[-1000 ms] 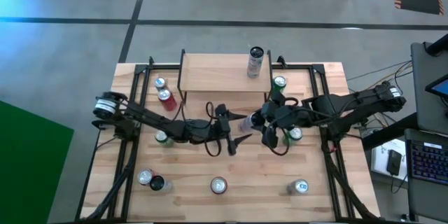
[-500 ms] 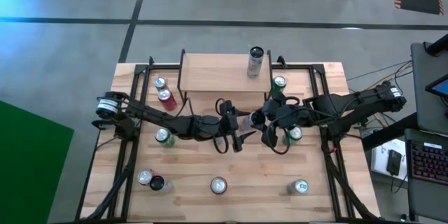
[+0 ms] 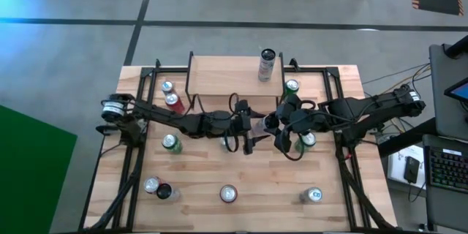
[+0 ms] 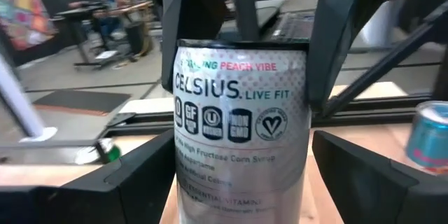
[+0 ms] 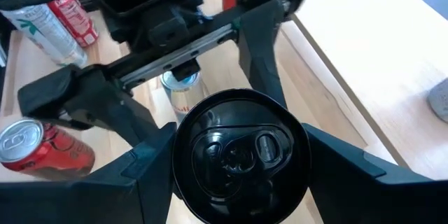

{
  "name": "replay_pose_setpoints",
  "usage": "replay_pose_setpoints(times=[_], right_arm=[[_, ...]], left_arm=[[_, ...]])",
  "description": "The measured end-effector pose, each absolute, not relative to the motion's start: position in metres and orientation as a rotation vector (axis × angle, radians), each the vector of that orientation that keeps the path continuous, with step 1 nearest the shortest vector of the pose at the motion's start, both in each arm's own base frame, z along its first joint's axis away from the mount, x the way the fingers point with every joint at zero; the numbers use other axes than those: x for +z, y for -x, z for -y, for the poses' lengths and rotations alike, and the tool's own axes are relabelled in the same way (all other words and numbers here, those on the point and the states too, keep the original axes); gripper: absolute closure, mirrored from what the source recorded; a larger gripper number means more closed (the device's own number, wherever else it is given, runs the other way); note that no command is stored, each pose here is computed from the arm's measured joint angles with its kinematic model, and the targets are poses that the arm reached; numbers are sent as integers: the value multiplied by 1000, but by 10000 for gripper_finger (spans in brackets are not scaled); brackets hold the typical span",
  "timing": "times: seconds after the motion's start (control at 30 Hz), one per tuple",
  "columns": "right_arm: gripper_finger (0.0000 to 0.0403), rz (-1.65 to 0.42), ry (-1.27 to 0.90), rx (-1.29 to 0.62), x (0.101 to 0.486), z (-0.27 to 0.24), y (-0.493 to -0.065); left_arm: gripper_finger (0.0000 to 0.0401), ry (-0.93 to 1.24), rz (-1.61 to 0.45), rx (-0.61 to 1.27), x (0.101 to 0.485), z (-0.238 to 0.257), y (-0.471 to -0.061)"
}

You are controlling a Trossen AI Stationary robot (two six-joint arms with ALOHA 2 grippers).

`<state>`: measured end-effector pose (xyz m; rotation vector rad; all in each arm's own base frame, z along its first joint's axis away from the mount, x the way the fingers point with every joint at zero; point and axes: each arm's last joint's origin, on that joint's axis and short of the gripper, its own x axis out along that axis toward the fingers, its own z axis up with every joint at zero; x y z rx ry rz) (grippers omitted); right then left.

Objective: Place canned beverage on shelf
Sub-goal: Put the right white pink soda can on the shelf aligned with the other white pink soda can

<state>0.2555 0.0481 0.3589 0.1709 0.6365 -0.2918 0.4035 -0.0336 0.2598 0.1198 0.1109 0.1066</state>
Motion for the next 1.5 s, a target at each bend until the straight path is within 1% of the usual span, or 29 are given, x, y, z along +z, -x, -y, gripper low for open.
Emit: replay_pose_setpoints(times=[0.1,0.17,0.33,0.37,0.57,0.67,0.73,0.93,1.3,1.4,1.5], right_arm=[[154,-632,-176,-293,360,-48,-255],[154,-630,-177,-294,360,-48,-255],[154,-625,-184,-302,364,-47,-251],[154,-622,-184,-302,365,-46,-250],[154,-618,-181,-299,368,-46,-248],[154,-619,-179,-297,369,-46,-247],[154,-618,-177,-297,369,-46,-247],[154,-618,-183,-294,369,-46,-247],[153,-610,-173,-290,370,-46,-247],[146,-607,-158,-295,371,-46,-247],[126,-597,-134,-313,372,-45,-246]], left_arm=[[92,-105,-103,77,261,27,-404],[102,-104,-103,76,262,23,-405],[166,-99,-92,36,267,16,-407],[172,-99,-89,36,268,15,-408],[171,-100,-82,36,270,13,-408],[155,-102,-79,37,270,13,-408],[152,-107,-79,37,270,13,-408],[164,-106,-78,36,270,13,-408],[165,-122,-79,40,270,12,-408],[166,-128,-79,41,270,12,-408],[166,-134,-75,43,271,11,-408]])
